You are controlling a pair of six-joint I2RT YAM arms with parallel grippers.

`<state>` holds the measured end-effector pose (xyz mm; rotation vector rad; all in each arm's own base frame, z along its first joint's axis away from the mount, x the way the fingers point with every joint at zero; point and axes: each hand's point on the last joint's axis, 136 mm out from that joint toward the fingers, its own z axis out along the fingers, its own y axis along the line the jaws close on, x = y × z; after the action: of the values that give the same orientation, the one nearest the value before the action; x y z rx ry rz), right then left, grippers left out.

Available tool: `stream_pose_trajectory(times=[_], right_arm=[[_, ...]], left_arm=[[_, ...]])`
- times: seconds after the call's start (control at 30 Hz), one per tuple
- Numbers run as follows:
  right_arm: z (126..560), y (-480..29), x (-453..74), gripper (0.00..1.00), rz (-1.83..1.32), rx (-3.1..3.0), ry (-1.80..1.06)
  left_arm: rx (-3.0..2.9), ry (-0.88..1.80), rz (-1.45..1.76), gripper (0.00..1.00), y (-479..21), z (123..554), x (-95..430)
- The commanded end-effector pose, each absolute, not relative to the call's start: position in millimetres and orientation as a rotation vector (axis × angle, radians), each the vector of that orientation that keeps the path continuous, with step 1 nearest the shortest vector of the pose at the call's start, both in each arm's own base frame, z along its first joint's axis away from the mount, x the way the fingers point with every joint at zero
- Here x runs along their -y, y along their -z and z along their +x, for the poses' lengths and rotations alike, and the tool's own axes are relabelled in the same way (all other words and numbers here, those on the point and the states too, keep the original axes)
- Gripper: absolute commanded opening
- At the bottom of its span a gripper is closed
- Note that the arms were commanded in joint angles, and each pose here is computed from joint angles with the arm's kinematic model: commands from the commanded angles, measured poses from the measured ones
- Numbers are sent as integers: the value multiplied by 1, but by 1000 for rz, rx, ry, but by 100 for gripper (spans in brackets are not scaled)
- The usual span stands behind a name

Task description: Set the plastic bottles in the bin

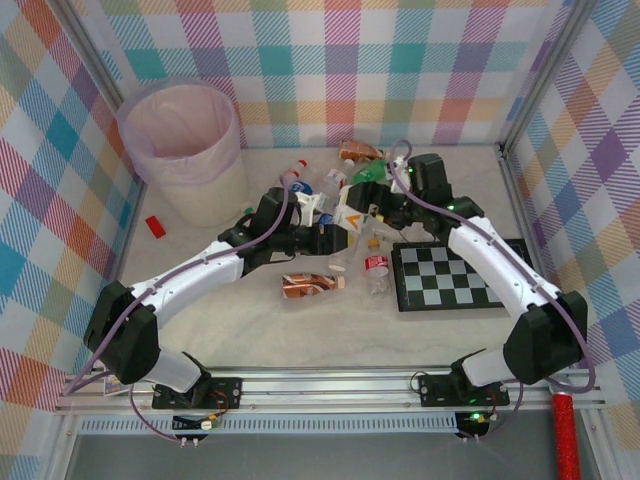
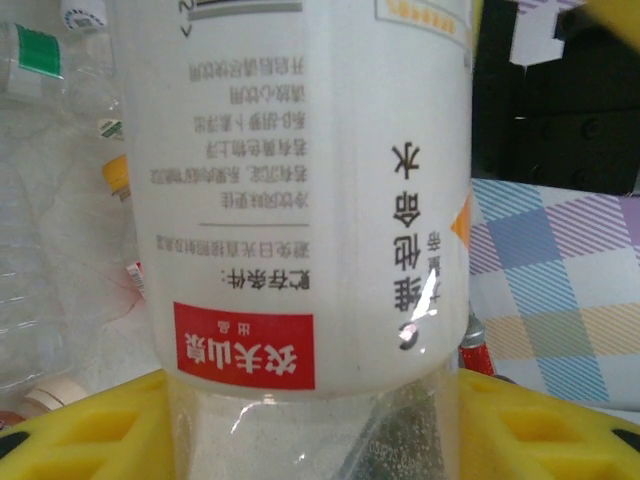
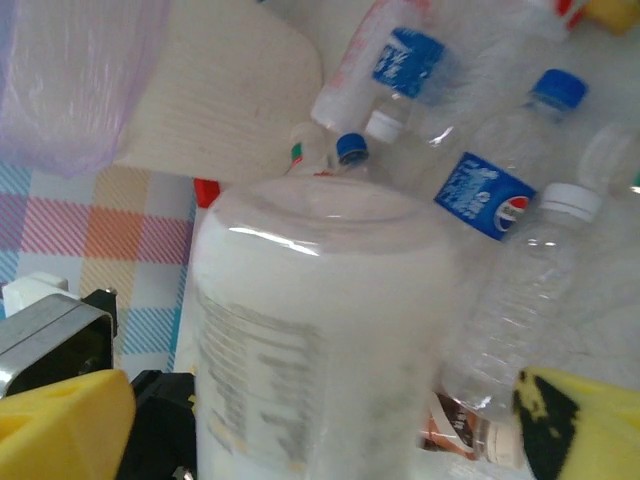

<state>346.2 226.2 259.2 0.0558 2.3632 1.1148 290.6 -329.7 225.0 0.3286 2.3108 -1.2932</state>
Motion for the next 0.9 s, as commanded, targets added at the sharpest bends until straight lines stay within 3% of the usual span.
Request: stream_pose_trajectory(times=[0.0,0.23,0.43,0.6,0.87], right_arm=[[341,-288,-194,100,117,-2302,-1063],[320,-276,-138,100,214,-2326,-831],[295,-233,-129,99,226,-2452,-765],[273,-201,-136,98,275,-2512,-867],[243,-180,-127,98,335,-2550,-852]], left_arm=[[-2246,1289,304,52,-249,307,322],[-2164,1139,291,48,-314,346,271],[-2029,953,124,41,-383,403,192],[-1882,861,-46,33,-427,439,123],[-1775,524,-346,21,-438,493,10]])
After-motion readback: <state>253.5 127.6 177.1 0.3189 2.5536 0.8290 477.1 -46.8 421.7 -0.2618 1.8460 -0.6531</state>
